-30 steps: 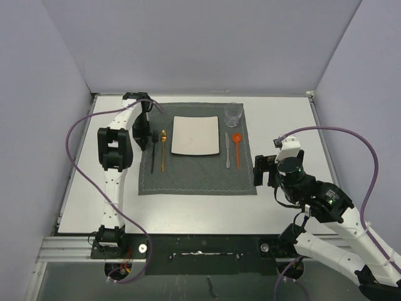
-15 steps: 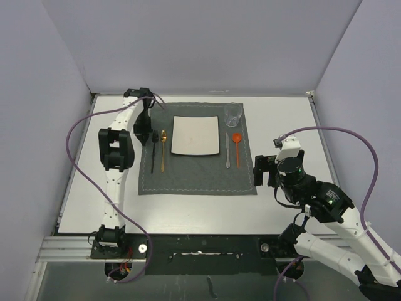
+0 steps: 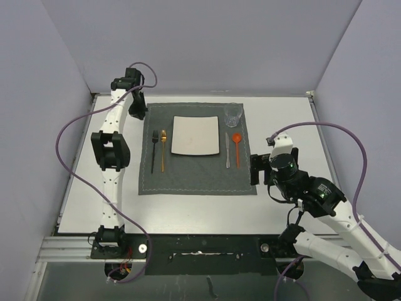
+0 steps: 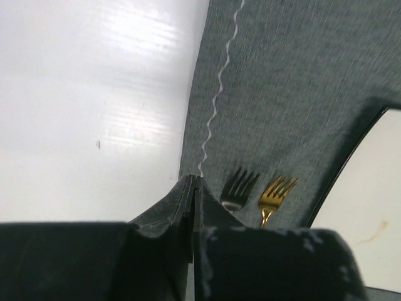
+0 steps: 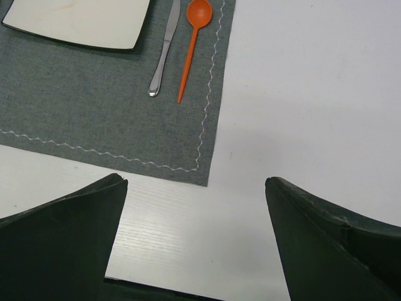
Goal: Set the dinner table for one person
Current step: Adjust the napkin at the center of the board.
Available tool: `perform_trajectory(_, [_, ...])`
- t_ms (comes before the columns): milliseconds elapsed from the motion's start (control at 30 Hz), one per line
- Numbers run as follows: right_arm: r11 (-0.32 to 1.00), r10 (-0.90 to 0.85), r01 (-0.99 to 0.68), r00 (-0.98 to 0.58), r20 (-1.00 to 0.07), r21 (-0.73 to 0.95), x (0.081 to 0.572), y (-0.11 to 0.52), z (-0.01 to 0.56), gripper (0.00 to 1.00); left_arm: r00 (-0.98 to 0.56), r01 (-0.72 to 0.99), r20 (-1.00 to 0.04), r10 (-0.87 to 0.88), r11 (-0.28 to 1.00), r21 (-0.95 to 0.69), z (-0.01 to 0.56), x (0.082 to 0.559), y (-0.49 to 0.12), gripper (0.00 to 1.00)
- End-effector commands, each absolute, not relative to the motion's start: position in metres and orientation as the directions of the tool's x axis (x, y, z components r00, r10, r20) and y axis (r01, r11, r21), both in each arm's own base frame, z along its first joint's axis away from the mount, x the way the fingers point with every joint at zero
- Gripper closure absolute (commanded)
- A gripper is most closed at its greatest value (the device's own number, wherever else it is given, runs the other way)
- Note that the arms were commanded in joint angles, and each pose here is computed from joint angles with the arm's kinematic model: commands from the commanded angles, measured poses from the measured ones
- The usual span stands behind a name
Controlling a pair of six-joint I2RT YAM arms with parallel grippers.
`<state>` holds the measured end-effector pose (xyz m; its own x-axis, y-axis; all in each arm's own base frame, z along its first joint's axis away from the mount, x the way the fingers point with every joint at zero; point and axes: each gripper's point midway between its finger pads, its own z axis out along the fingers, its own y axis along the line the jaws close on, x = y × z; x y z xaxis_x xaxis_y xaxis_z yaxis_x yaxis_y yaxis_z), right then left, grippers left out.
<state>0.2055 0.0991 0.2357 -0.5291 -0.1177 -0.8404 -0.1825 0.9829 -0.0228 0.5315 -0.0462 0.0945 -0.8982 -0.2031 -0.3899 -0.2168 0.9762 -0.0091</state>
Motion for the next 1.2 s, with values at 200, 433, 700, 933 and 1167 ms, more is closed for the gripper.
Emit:
perform_trajectory(200, [0.982, -0.101, -0.19, -0.475, -0.874, -0.011, 0.228, 0.118, 0.248, 0.02, -0.787, -0.177, -0.535, -0.306, 0.944, -0.278, 0.063, 0.617, -0.065, 1.0])
perform_trajectory(433, [0.982, -0.102, -0.186, -0.477, -0.873, -0.013, 0.235, 0.125, 0.244, 0.02, -0.767, -0.176, -0.526, -0.368, 0.908, -0.379, 0.04, 0.634, -0.067, 1.0])
perform_trajectory(700, [0.982, -0.104, -0.186, -0.483, -0.87, -0.014, 0.239, 0.129, 0.241, 0.02, -0.758, -0.178, -0.537, -0.37, 0.91, -0.375, 0.034, 0.639, -0.066, 1.0])
perform_trajectory(933, [0.981, -0.099, -0.192, -0.491, -0.865, -0.004, 0.238, 0.131, 0.238, 0.02, -0.754, -0.171, -0.556, -0.351, 0.921, -0.35, 0.038, 0.64, -0.058, 1.0])
perform_trajectory(1167, [0.981, -0.099, -0.194, -0.487, -0.868, -0.003, 0.236, 0.13, 0.241, 0.02, -0.778, -0.196, -0.523, -0.347, 0.926, -0.324, 0.018, 0.633, -0.049, 1.0])
